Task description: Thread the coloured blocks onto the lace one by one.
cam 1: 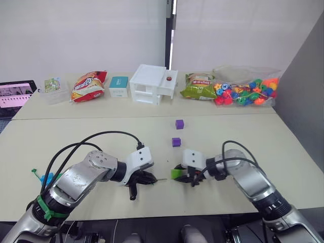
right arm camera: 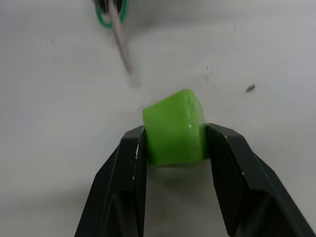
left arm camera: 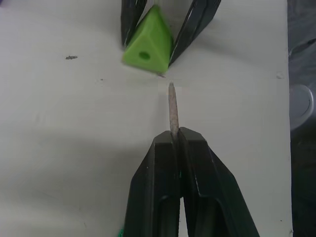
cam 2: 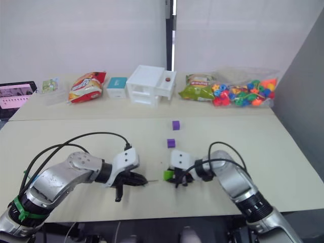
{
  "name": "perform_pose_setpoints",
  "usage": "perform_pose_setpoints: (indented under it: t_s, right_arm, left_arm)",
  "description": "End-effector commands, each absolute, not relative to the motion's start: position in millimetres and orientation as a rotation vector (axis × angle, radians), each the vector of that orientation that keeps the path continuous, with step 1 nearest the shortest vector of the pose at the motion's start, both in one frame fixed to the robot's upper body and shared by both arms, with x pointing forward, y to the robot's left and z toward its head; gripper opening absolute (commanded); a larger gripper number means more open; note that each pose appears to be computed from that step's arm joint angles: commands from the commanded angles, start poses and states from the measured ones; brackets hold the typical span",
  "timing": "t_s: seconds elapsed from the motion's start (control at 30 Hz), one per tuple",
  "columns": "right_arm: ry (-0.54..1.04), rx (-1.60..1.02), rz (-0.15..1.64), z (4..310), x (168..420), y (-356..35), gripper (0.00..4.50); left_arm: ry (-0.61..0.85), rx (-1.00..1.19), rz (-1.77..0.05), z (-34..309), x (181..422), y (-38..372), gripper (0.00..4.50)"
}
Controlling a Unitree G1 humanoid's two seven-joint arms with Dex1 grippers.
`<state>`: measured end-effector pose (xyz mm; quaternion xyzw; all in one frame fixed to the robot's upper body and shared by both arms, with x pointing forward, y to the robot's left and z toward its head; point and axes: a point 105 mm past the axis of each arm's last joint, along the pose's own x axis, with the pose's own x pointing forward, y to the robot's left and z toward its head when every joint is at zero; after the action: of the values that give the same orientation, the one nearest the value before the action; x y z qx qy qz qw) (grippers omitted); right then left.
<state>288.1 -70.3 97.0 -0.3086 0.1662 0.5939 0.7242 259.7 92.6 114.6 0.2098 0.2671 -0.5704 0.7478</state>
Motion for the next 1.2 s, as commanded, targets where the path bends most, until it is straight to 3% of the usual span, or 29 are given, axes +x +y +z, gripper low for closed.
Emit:
perform_pose_setpoints:
  t_s: [0.03, 0.3, 0.37, 0.5, 0.87, 1.1, 1.2]
  right_arm:
    - [0.398, -0.66, 1.241, 95, 280, -57, 1.29]
    - [0.456, -0.727, 1.264, 77, 261, -56, 1.29]
    - [0.447, -0.719, 1.259, 78, 263, -56, 2.32]
    - [0.433, -0.698, 1.271, 82, 264, -58, 3.62]
    - [0.404, -0.599, 1.298, 90, 268, -49, 3.62]
    - [0.434, -0.637, 1.271, 84, 283, -56, 1.43]
    - [0.44, -0.646, 1.277, 82, 285, -58, 1.31]
  left_arm:
    - [0.595, 0.485, -1.237, 120, 261, 93, 0.0]
    - [0.608, 0.537, -1.236, 125, 265, 95, 0.0]
    - [0.609, 0.543, -1.242, 126, 264, 96, 0.0]
    - [0.607, 0.548, -1.243, 128, 265, 95, 0.0]
    - [0.607, 0.564, -1.234, 124, 271, 93, 0.0]
    - [0.61, 0.574, -1.225, 125, 272, 95, 0.0]
    - [0.609, 0.574, -1.224, 125, 273, 95, 0.0]
